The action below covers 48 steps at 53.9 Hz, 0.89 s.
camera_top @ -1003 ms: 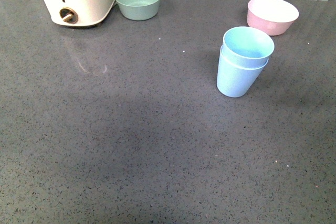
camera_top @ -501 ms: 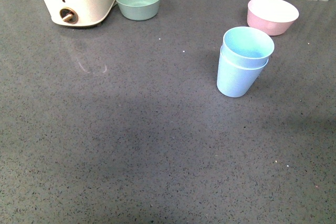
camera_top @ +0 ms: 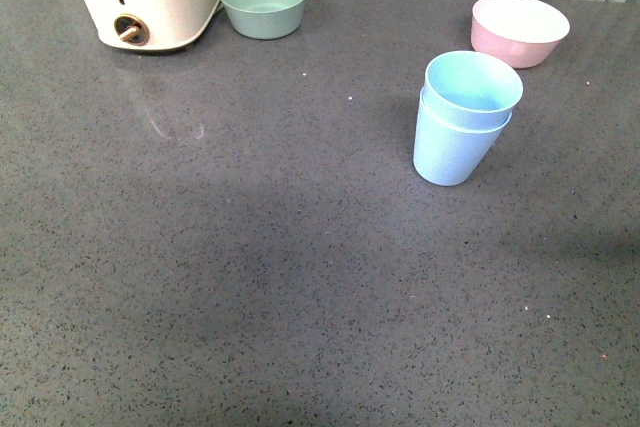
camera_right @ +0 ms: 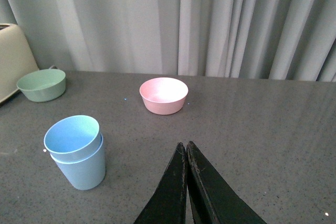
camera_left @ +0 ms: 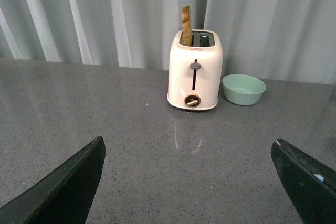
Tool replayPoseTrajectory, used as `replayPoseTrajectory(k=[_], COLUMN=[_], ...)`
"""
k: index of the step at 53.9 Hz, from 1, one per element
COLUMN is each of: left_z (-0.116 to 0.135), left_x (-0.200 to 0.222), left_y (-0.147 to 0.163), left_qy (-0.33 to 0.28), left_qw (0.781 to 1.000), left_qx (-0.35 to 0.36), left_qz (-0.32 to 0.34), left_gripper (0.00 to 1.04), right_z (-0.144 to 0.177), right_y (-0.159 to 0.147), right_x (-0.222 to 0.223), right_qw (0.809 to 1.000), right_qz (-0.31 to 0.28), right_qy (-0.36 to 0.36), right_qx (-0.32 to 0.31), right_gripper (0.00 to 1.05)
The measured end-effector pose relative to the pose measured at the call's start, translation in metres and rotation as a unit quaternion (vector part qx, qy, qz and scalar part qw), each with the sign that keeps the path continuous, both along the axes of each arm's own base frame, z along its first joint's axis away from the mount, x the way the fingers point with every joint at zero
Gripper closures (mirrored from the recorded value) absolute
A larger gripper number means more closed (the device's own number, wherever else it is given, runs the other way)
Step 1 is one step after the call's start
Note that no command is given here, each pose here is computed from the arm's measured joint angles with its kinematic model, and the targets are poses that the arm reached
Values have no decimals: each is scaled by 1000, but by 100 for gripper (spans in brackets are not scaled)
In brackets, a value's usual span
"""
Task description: Stack blue cups with both arms
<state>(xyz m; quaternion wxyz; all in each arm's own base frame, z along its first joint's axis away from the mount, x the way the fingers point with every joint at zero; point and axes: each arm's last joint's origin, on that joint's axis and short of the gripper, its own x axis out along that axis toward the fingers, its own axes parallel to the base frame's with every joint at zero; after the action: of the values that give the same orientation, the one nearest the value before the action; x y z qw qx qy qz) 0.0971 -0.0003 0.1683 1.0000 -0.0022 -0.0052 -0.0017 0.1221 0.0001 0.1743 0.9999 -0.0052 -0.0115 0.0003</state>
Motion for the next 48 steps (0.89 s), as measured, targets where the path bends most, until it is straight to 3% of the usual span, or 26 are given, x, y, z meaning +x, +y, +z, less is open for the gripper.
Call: replayPoseTrajectory(k=[48], left_z=[0], left_x=[0], left_y=[0], left_qy=[0], left_qw=[1000], left_qx=[0], left_qz=[0], left_gripper=[9], right_z=[-3], right_y=[0], right_x=[-25], right_qw=[1000], right_qz=[0], right_qy=[2], right_qx=[0], right_gripper=[103])
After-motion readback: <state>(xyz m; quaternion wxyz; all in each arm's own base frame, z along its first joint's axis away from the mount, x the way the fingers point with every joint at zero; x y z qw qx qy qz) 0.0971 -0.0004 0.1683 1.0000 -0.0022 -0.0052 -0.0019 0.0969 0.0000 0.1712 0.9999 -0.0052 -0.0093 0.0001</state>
